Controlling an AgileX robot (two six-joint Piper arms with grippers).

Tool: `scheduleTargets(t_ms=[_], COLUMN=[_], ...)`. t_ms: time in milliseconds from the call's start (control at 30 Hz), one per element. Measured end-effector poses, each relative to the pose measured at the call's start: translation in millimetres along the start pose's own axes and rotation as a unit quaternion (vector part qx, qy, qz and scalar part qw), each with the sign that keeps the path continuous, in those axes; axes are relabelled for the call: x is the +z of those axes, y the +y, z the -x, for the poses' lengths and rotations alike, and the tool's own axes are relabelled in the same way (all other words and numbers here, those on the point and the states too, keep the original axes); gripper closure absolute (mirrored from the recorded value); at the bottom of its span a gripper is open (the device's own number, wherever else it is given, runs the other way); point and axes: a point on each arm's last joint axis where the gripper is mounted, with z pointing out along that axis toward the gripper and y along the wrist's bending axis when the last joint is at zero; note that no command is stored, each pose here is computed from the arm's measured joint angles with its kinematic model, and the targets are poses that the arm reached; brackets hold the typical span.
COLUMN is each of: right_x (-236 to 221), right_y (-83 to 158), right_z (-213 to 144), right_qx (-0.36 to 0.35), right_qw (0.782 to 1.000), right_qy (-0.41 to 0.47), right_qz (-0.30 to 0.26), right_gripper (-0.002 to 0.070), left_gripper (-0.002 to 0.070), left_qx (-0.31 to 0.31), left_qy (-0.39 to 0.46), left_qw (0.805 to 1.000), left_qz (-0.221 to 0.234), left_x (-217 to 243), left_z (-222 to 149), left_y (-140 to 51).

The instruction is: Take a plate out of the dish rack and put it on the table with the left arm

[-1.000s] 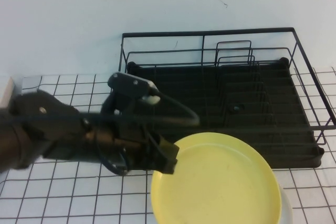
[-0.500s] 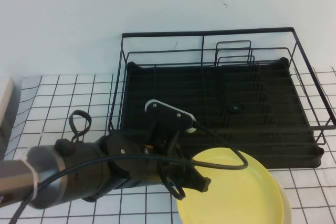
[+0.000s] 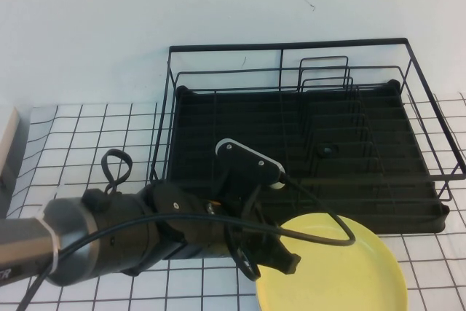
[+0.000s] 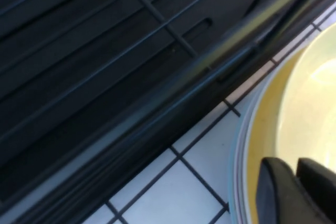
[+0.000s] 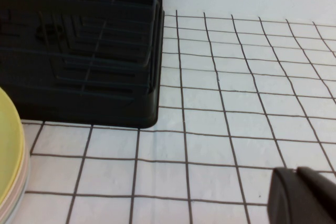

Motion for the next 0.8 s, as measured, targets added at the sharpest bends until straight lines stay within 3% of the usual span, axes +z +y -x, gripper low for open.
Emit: scheduleTargets(t_ms=[67,267,400,500,600,667,800], right_x=[0.0,0.0,0.0,0.0,0.0,0.0,0.0], right_y=[0.0,0.0,0.0,0.0,0.0,0.0,0.0], right_z=[0.0,0.0,0.0,0.0,0.0,0.0,0.0], right_qx=[0.0,0.0,0.0,0.0,0.0,0.0,0.0], right_qw=[1.0,1.0,1.0,1.0,1.0,1.0,1.0], right_qy=[0.0,0.0,0.0,0.0,0.0,0.0,0.0], right_qz=[0.0,0.0,0.0,0.0,0.0,0.0,0.0], right_gripper=[0.0679,0.0679,0.0679,0.0679,0.0679,0.0679,0.0679], left_gripper=[0.061,0.0371,0.0328,0.0368,0.0548,0.0617,0.0662], left_qx=[0.006,0.011,0.015,0.019,0.027,0.043,0.075], left_qy=[0.0,-0.004,-0.033,-0.057,-0.091,-0.117,-0.17], left_qw=[1.0,1.0,0.999,0.998,0.995,0.992,0.982], left_qz=[-0.003,-0.019,-0.022,-0.025,-0.029,-0.031,-0.028], left_x=[-0.2,-6.9,-23.3,-38.1,-59.8,-77.3,-111.8], left_z=[1.2,5.1,14.9,22.5,32.2,38.3,48.2], left_y=[-0.8,-5.2,-8.9,-12.1,-16.5,-19.9,-25.1])
